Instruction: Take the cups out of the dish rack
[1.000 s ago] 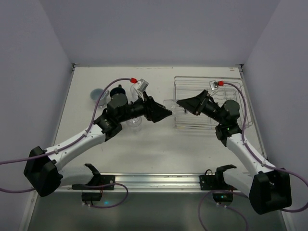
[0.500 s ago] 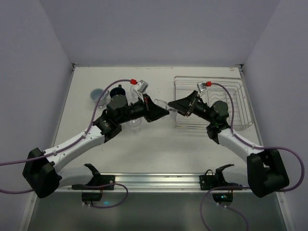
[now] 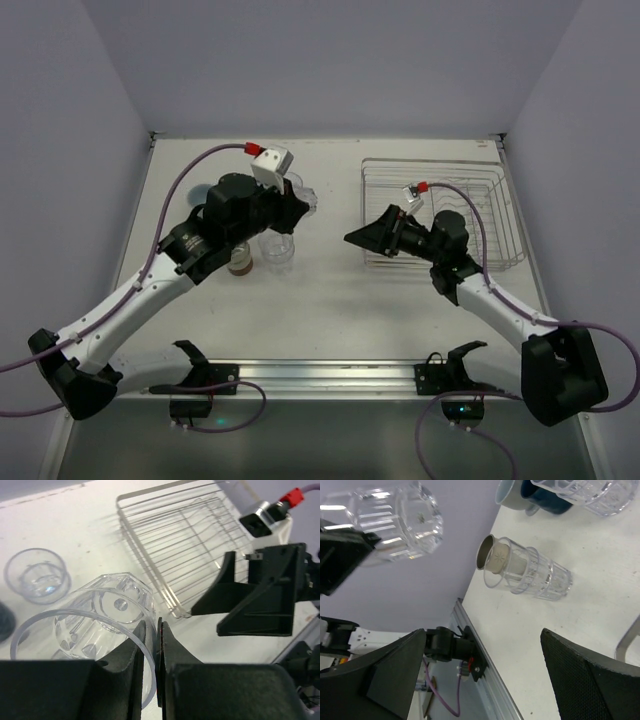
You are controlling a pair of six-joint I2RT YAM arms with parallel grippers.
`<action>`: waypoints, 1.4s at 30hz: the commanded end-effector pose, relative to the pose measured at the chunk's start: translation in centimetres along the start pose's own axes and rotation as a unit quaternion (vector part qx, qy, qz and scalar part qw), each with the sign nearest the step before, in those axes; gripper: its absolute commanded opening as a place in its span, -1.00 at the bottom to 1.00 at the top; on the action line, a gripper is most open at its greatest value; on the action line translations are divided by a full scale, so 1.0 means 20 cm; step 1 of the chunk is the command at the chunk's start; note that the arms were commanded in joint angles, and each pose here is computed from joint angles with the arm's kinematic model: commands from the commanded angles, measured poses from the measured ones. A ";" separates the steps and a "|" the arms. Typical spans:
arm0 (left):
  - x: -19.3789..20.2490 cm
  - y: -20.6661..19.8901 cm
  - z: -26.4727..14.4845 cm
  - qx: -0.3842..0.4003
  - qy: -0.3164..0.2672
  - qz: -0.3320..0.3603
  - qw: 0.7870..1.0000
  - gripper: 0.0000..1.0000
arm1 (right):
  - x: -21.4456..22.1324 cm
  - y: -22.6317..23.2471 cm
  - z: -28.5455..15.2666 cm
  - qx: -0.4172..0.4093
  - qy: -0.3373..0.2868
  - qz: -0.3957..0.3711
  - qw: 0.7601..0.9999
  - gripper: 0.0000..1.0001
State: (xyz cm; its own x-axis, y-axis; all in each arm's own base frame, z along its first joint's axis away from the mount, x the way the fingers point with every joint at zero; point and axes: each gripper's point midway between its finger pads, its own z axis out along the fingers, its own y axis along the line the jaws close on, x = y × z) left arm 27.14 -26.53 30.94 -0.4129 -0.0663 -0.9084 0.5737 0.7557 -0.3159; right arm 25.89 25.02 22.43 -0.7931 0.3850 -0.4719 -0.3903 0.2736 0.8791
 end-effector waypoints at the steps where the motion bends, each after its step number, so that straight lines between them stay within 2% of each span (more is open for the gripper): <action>1: -0.04 0.18 -0.11 -0.104 0.049 0.063 0.991 -1.00 | -0.03 0.00 -0.03 0.030 -0.004 -0.065 0.997 0.98; 4: 0.09 0.27 -0.16 -0.147 0.129 0.089 0.977 -1.00 | -0.06 -0.02 -0.05 0.056 -0.019 -0.096 0.994 0.98; 10: 0.19 0.34 -0.18 -0.178 0.188 0.105 0.960 -1.00 | -0.11 -0.04 -0.07 0.082 -0.042 -0.123 0.988 0.98; 27: 0.35 0.34 -0.07 -0.152 0.236 0.113 0.953 -1.00 | -0.09 -0.13 -0.08 0.109 -0.041 -0.126 0.985 0.98; 42: 0.51 0.38 -0.01 -0.154 0.293 0.126 0.935 -1.00 | -0.11 -0.13 -0.09 0.116 -0.050 -0.134 0.983 0.98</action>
State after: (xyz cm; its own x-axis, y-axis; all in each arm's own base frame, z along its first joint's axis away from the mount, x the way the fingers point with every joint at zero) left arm 27.40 -20.96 19.75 -0.6758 0.3899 -0.6255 0.4609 0.8858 0.0542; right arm 27.27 22.06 19.65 -0.6720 0.3419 -0.6569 -0.4189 0.5560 0.7179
